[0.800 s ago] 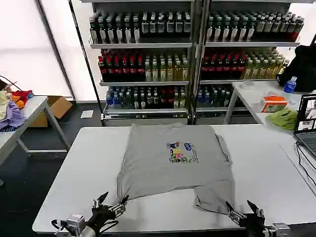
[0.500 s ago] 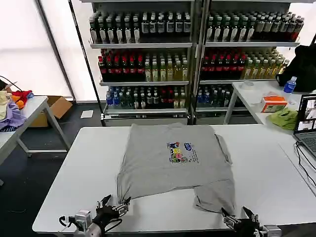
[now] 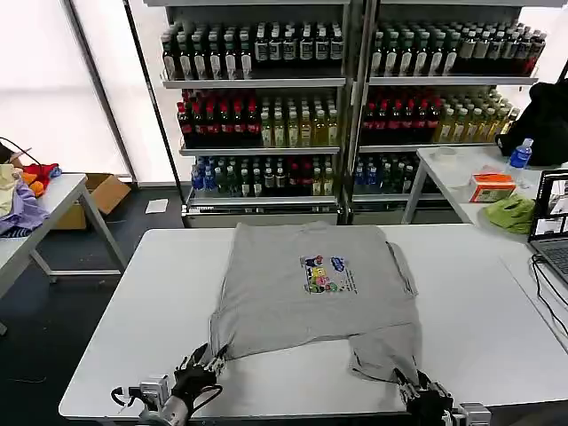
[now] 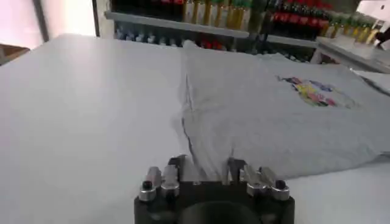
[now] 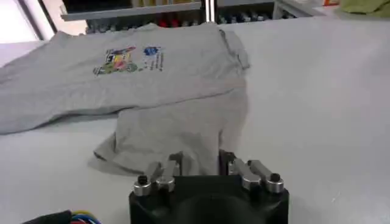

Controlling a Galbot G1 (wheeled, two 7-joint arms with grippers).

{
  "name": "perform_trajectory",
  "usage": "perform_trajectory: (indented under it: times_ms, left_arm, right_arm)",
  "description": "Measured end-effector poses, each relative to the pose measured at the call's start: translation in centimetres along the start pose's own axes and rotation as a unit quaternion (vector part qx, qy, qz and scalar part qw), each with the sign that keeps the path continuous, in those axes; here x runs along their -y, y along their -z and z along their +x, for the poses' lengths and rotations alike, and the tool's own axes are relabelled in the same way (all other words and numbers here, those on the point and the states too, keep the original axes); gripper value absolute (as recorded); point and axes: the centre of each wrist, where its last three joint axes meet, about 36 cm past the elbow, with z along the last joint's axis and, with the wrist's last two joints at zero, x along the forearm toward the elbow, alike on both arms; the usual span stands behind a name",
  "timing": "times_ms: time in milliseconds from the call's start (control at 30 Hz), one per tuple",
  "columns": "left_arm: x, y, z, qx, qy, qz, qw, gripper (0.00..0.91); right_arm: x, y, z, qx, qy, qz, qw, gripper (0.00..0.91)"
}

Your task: Fold and organize the clothes.

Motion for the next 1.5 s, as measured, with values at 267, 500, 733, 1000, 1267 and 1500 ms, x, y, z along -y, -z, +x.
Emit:
perform_trajectory:
  times_ms: [267, 500, 733, 1000, 1267, 1500]
  left_arm:
    - [1.0, -0.3, -0.4, 0.004, -0.005, -0.001, 1.0, 0.01]
    - [1.3, -0.4, -0.2, 0.011, 0.0, -0.001, 1.0, 0.01]
    - [1.3, 0.0, 1.1, 0.019, 0.009, -0.002, 1.0, 0.01]
    - [1.4, 0.6, 3.9, 0.036, 0.02, -0.01, 0.999, 0.02]
    - [1.7, 0.2, 7.6, 0.025, 0.031, -0.016, 0.999, 0.02]
    - [1.9, 0.4, 10.9, 0.012, 0.032, -0.021, 0.999, 0.02]
  right_arm:
    - [0.1, -0.1, 0.1, 0.01, 0.005, -0.002, 1.0, 0.0]
    - [0.3, 0.0, 0.8, 0.028, 0.016, -0.006, 0.999, 0.0]
    - [0.3, 0.1, 2.3, 0.049, 0.026, -0.011, 0.998, 0.0]
    - [0.1, -0.6, 5.3, 0.049, 0.035, -0.002, 0.998, 0.0]
    - [-0.6, -1.8, 8.6, 0.041, 0.045, 0.002, 0.998, 0.0]
    - [-1.2, -1.7, 10.2, 0.064, 0.052, -0.003, 0.997, 0.0]
